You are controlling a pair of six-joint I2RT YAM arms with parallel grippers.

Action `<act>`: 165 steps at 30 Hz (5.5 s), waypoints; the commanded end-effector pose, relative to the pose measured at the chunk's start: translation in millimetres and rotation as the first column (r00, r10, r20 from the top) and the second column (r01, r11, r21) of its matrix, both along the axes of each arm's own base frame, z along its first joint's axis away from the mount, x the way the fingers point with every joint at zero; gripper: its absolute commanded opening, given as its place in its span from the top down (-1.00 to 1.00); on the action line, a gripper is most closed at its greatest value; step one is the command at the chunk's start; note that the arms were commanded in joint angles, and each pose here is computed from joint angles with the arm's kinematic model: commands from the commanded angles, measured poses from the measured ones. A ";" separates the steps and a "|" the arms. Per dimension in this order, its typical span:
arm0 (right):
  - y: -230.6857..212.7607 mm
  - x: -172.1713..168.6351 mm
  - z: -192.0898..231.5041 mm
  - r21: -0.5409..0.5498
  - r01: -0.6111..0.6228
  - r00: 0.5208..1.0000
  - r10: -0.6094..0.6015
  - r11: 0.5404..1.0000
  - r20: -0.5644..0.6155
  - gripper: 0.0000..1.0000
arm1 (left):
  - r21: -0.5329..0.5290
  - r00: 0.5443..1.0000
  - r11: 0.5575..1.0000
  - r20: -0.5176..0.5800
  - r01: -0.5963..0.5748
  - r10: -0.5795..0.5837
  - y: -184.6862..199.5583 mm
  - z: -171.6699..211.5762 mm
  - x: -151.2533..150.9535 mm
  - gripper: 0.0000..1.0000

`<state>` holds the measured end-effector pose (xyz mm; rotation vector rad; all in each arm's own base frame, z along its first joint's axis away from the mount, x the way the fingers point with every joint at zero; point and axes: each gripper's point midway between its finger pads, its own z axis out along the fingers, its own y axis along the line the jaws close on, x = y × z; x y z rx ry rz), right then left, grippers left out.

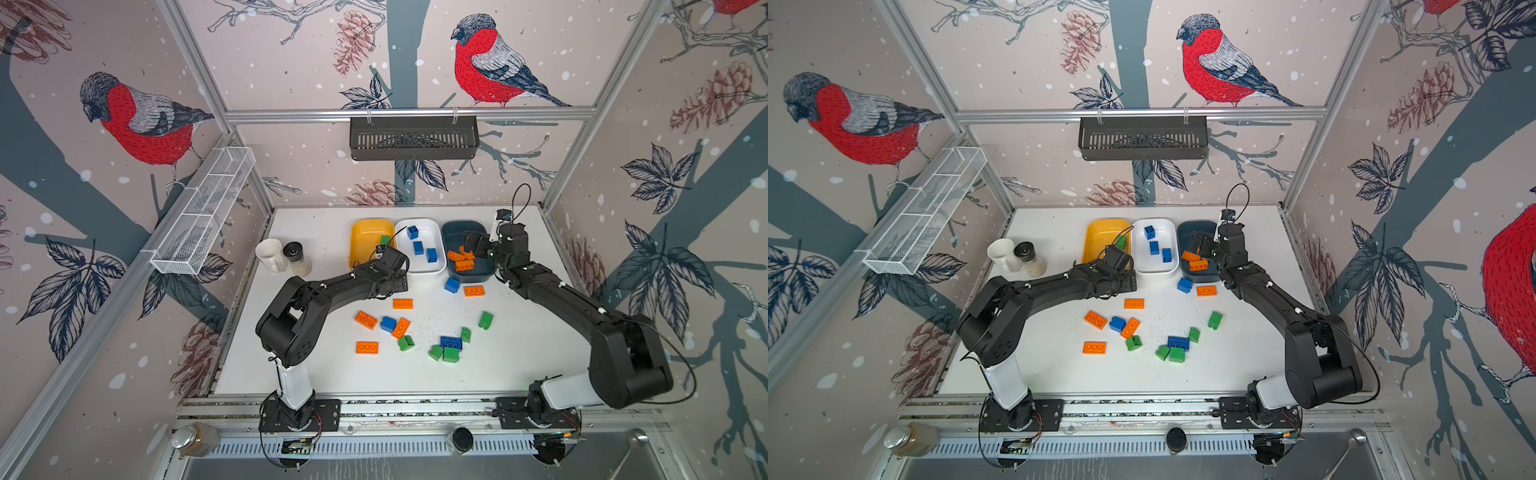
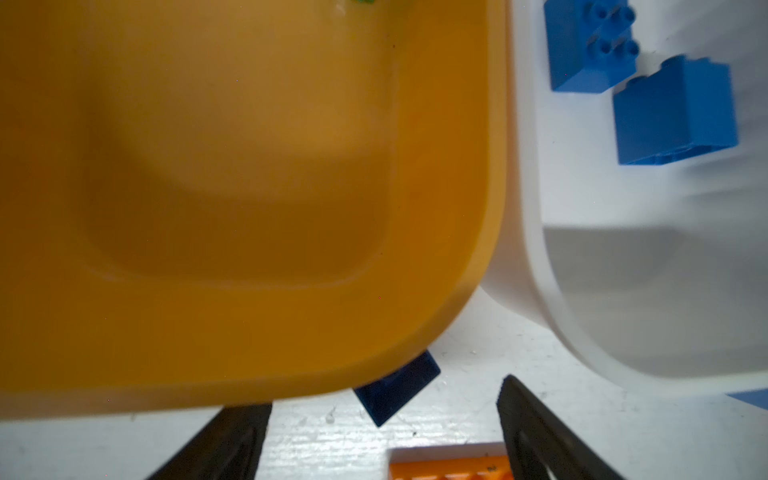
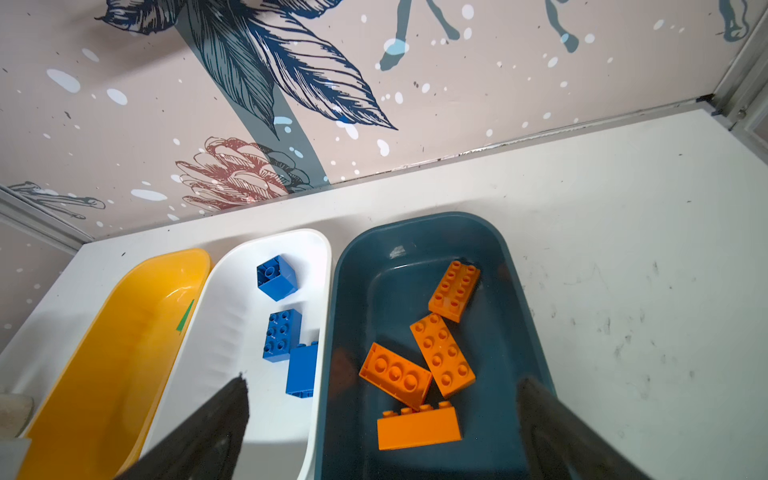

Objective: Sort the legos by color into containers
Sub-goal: 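Grasp the dark blue brick with the left gripper and lift it, then drop the blue brick into the white tray with the left gripper, then lower the left gripper onto a green brick near the robot and close, then carry the green brick with the left gripper into the yellow tray and release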

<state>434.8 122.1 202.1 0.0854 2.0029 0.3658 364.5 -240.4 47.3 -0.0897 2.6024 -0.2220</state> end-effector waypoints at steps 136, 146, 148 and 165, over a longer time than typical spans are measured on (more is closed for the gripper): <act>-12.3 -69.7 -16.0 0.021 0.029 0.996 -0.031 0.999 0.084 -0.99 | -0.076 0.626 0.650 -0.205 0.756 -0.753 -50.3 -20.7 -193.8 -0.24; -12.8 -68.9 -14.2 0.008 0.029 0.996 -0.030 1.000 0.089 -0.99 | -0.046 0.632 0.648 -0.179 0.760 -0.754 -52.1 -17.1 -187.2 0.17; -12.6 -68.1 -14.3 0.002 0.027 0.996 -0.028 1.000 0.088 -0.99 | -0.034 0.640 0.653 -0.170 0.756 -0.750 -52.6 -15.3 -184.0 0.28; 7.5 -85.5 -44.6 0.013 -0.087 0.991 0.088 0.996 -0.099 -0.99 | 0.056 0.897 0.975 0.383 0.215 -0.220 -3.2 122.8 10.9 0.49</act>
